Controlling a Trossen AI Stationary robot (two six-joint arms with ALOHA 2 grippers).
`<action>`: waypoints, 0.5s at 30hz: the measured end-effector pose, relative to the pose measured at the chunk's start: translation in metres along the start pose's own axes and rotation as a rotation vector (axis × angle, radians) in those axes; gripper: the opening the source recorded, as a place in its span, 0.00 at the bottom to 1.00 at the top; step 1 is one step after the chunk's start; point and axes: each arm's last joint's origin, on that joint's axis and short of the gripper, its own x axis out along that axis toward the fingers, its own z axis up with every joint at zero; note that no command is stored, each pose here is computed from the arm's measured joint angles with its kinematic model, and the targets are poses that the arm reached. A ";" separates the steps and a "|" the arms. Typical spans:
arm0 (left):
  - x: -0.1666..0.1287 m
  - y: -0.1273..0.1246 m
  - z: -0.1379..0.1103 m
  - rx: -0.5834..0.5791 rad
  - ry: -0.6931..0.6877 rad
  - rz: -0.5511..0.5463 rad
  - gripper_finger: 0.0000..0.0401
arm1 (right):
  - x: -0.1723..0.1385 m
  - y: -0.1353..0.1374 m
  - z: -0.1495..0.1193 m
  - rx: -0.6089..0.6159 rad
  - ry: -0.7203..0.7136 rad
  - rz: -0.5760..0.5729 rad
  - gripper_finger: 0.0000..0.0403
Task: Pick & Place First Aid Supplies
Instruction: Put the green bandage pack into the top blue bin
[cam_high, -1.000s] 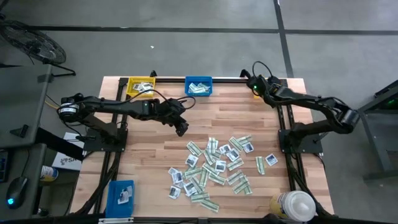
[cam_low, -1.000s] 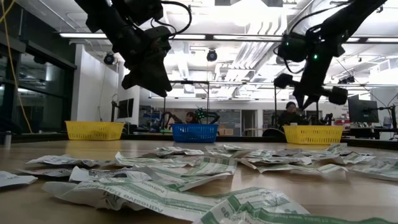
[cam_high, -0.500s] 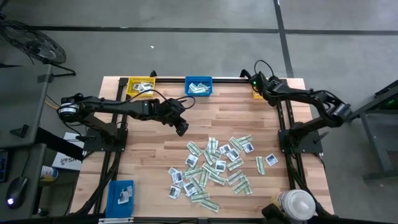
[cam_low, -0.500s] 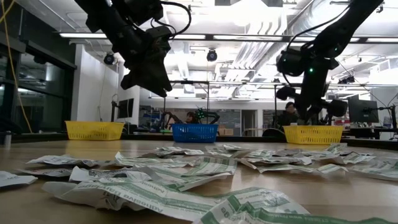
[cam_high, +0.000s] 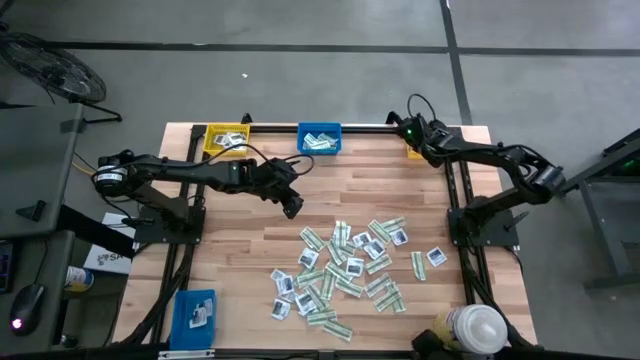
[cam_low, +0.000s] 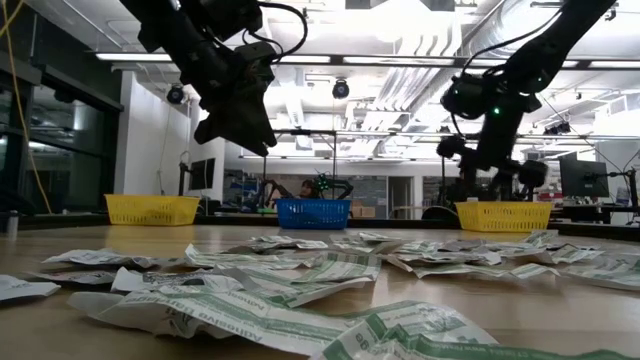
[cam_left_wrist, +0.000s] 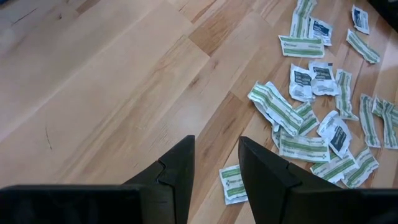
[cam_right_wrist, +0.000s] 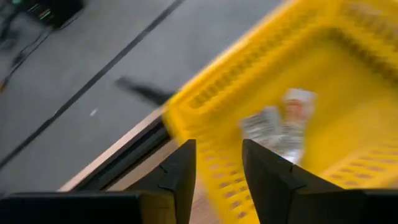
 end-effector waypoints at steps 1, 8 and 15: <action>0.000 0.000 0.000 0.001 0.000 0.000 0.31 | -0.001 0.003 -0.001 -0.036 0.006 0.032 0.31; 0.000 0.000 0.000 0.010 0.001 0.001 0.31 | -0.012 0.021 -0.016 -0.248 0.065 0.228 0.30; -0.005 0.003 -0.005 0.013 0.041 0.041 0.31 | -0.023 0.020 -0.039 -0.474 0.296 0.322 0.30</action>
